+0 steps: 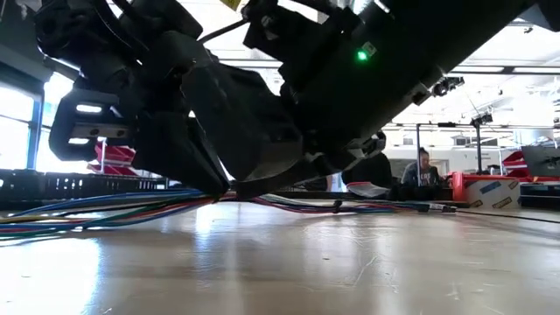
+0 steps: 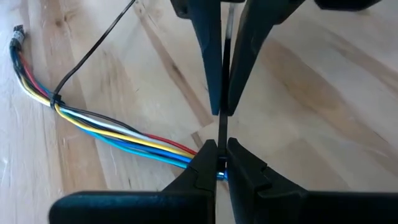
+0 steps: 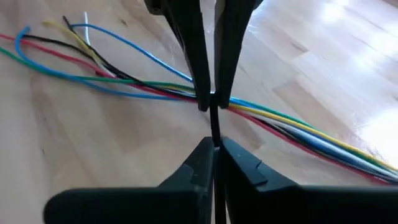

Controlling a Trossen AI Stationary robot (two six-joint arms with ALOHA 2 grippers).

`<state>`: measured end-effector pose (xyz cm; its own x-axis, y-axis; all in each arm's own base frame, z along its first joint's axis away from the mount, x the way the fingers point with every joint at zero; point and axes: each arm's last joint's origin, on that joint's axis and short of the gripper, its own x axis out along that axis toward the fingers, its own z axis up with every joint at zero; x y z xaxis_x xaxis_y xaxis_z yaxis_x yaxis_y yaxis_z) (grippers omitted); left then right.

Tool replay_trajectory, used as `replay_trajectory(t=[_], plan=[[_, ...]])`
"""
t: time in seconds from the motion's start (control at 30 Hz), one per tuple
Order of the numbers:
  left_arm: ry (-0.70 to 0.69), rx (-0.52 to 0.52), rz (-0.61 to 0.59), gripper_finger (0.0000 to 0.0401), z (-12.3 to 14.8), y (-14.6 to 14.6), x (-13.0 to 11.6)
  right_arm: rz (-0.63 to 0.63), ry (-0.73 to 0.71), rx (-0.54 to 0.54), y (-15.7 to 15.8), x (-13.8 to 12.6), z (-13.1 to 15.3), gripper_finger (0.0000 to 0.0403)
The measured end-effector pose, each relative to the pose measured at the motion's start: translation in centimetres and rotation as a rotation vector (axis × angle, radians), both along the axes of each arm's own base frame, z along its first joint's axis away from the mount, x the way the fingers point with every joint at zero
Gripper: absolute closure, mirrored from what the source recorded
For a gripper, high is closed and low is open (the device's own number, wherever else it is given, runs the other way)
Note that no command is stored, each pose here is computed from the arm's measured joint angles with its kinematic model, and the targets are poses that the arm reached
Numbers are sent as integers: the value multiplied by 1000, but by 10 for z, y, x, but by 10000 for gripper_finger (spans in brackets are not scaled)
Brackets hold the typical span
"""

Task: Ziptie cables
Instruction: Wrap the cables together using the black zip tie, then put the zip-tied cables into the black cable duct

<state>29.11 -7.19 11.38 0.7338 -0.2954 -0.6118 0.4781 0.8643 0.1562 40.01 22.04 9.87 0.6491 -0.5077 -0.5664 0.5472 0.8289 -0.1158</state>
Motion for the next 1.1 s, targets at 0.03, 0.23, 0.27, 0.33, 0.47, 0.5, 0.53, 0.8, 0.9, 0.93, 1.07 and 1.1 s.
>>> replay_trajectory(t=[0.03, 0.23, 0.27, 0.33, 0.47, 0.5, 0.53, 0.8, 0.9, 0.93, 1.07, 1.1], plan=[[0, -1, -2, 401, 0, 0, 0, 2, -2, 2, 2, -1, 0, 399], [8, 4, -17, 401, 0, -1, 0, -16, -31, 44, 18, -14, -1, 401], [12, 6, -20, 401, 0, -1, 0, -23, -31, 54, 21, -17, -1, 402], [19, 12, -18, 401, -1, -1, -1, -37, -11, 80, 28, -27, -2, 402], [62, 29, -2, 401, -6, 3, -4, -54, 51, 126, 43, -50, -7, 402], [54, 28, 2, 401, -4, 4, -3, -61, 61, 129, 44, -53, -5, 402], [52, 27, 3, 401, -4, 4, -3, -72, 66, 130, 43, -55, -5, 402], [41, -10, 34, 386, -3, 5, -1, -89, 185, 186, 39, -65, 8, 403], [50, -29, 55, 351, -3, 5, -1, -80, 206, 206, 38, -67, 19, 388], [57, -35, 60, 338, -3, 5, -2, -74, 203, 214, 38, -67, 24, 378], [90, -9, 97, 285, 1, 7, -6, -45, 211, 203, 37, -70, 36, 321], [99, 10, 122, 276, 4, 8, -7, -35, 218, 196, 37, -71, 39, 305]])
